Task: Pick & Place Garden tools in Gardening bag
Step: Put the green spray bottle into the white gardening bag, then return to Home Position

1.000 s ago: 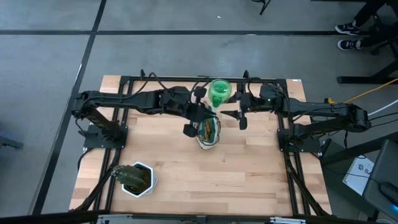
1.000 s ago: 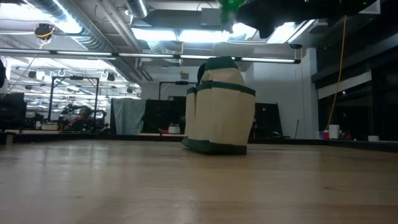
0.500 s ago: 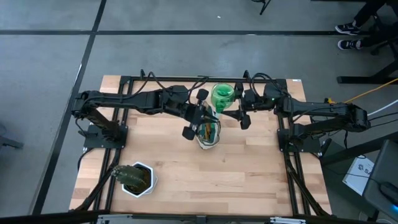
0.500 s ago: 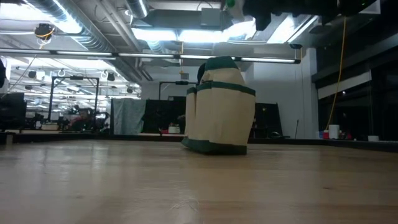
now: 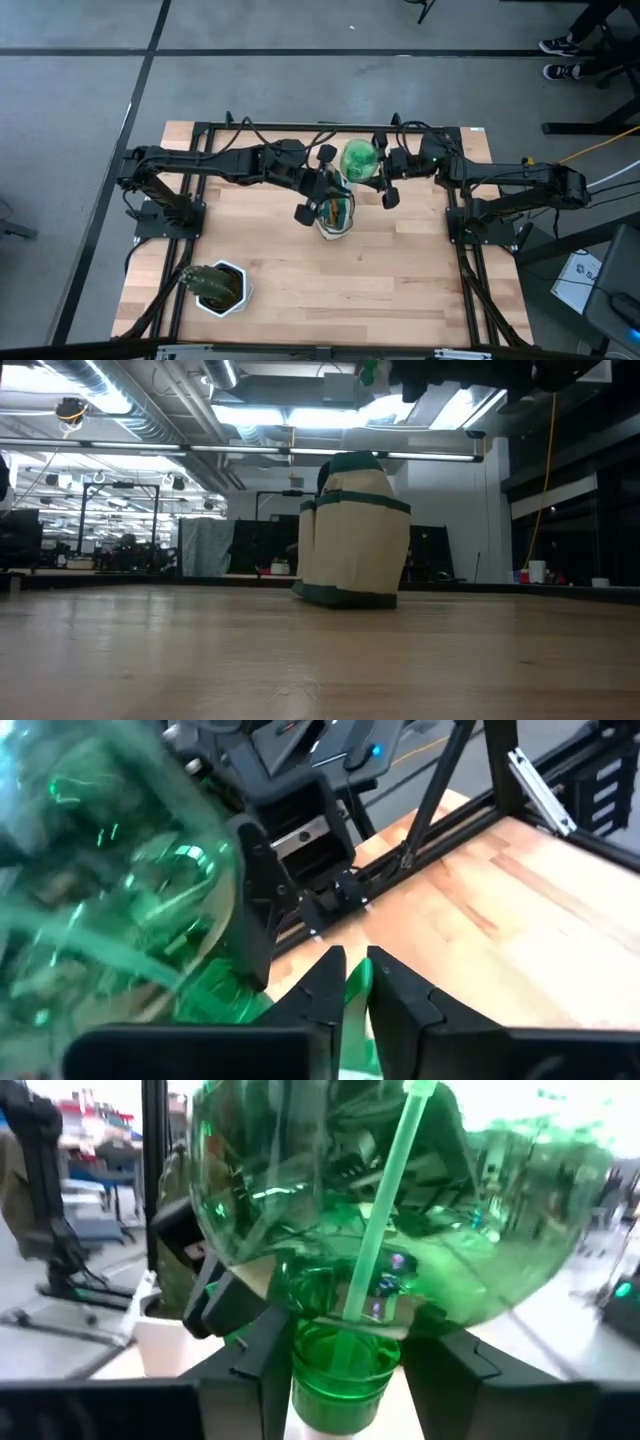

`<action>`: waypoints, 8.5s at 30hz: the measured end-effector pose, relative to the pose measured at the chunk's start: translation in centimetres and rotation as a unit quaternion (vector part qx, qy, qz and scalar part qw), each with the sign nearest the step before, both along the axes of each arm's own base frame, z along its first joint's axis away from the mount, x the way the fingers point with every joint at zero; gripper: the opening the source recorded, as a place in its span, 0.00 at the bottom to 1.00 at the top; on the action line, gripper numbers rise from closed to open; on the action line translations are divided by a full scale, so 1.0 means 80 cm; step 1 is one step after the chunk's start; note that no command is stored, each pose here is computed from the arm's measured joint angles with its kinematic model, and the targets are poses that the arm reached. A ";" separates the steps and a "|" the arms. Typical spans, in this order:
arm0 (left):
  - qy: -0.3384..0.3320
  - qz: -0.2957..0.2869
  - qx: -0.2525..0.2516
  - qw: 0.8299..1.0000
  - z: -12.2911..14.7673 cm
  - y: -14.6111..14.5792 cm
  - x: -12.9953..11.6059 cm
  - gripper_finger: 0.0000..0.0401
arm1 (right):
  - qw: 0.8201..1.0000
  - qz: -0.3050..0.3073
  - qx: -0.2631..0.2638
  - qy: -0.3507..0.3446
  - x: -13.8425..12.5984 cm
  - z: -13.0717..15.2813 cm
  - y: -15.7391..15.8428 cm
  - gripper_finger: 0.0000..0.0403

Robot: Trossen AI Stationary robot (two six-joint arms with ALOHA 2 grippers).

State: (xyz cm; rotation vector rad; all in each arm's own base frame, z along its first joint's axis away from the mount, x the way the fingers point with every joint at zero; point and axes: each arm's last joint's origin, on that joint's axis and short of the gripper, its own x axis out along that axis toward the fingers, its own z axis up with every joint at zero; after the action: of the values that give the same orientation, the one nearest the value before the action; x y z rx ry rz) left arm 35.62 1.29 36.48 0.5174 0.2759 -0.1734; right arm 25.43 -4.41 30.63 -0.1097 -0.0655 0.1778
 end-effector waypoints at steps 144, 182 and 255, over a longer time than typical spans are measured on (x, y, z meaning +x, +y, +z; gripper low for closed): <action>0.138 0.113 -0.206 0.962 -0.008 0.126 -0.073 0.11 | 0.895 -0.266 -0.174 0.314 -0.073 -0.038 0.014 0.74; 0.401 0.198 -0.108 0.888 -0.071 0.032 -0.043 0.11 | 0.910 -0.240 -0.045 0.334 -0.050 -0.059 -0.006 0.74; -0.194 0.309 -0.194 0.911 -0.055 -0.003 -0.272 0.60 | 0.978 -0.172 -0.049 0.106 -0.134 -0.090 0.035 0.60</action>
State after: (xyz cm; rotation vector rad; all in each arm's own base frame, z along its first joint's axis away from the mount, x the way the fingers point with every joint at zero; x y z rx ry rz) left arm 13.85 1.08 32.05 0.0435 0.0016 0.4846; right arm 14.72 -1.63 23.39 -0.1972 0.1744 -0.1538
